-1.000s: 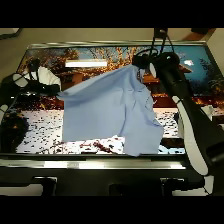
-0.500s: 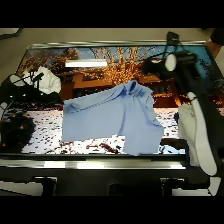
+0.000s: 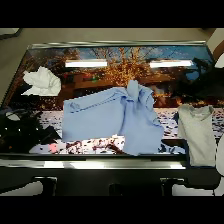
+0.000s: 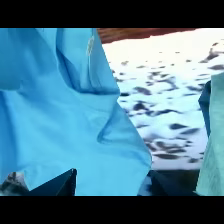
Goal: Fold the shirts.
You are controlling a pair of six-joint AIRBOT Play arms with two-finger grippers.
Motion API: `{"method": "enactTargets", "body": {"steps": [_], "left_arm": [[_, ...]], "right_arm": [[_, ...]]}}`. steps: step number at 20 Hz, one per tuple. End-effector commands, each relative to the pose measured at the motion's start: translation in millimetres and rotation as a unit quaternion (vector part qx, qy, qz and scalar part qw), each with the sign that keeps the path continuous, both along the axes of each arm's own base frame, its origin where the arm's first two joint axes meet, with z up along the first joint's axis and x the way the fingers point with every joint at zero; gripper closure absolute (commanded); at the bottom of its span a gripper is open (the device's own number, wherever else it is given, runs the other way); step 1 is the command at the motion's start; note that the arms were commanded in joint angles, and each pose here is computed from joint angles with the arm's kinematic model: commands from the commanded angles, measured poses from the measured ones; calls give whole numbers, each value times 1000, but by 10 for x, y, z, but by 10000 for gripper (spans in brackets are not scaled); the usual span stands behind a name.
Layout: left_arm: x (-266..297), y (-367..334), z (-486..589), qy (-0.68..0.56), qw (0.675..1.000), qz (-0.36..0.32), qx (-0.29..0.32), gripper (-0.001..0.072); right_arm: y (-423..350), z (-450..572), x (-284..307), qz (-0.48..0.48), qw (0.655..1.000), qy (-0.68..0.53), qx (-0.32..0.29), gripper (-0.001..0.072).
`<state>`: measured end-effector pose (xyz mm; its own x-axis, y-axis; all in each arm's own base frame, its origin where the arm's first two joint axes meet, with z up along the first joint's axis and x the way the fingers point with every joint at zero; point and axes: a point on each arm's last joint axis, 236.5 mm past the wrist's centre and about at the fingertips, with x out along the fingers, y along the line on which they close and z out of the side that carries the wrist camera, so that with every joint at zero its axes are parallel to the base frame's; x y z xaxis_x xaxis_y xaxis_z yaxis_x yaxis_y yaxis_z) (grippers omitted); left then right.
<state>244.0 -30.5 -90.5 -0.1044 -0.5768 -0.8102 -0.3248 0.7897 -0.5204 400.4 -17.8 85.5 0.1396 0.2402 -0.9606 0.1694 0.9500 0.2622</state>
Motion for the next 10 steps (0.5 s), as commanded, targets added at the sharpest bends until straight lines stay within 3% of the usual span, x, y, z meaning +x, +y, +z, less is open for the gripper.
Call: {"method": "enactTargets", "body": {"steps": [1,3,4,6,7,8,9,10], "left_arm": [[-27,-195,-141,-18,998,41,-31,262],[54,-203,-177,-31,998,50,-22,281],[90,-202,-196,-36,998,53,-15,360],[169,-194,-241,-46,997,62,1,419],[199,-198,-257,-51,997,62,7,519],[210,-214,-263,-54,997,59,9,559],[208,-238,-264,-55,997,53,9,650],[204,-252,-265,-55,997,50,9,669]], "right_arm": [[27,-1,-158,14,999,26,24,178],[10,-12,-163,13,999,28,21,179],[18,-44,-186,13,999,34,23,181],[67,-204,-359,12,998,62,32,180],[89,-314,-446,7,997,70,34,180],[115,-433,-538,1,997,75,36,181],[152,-565,-639,-7,996,78,40,181],[209,-690,-740,-13,995,82,49,181]]}}
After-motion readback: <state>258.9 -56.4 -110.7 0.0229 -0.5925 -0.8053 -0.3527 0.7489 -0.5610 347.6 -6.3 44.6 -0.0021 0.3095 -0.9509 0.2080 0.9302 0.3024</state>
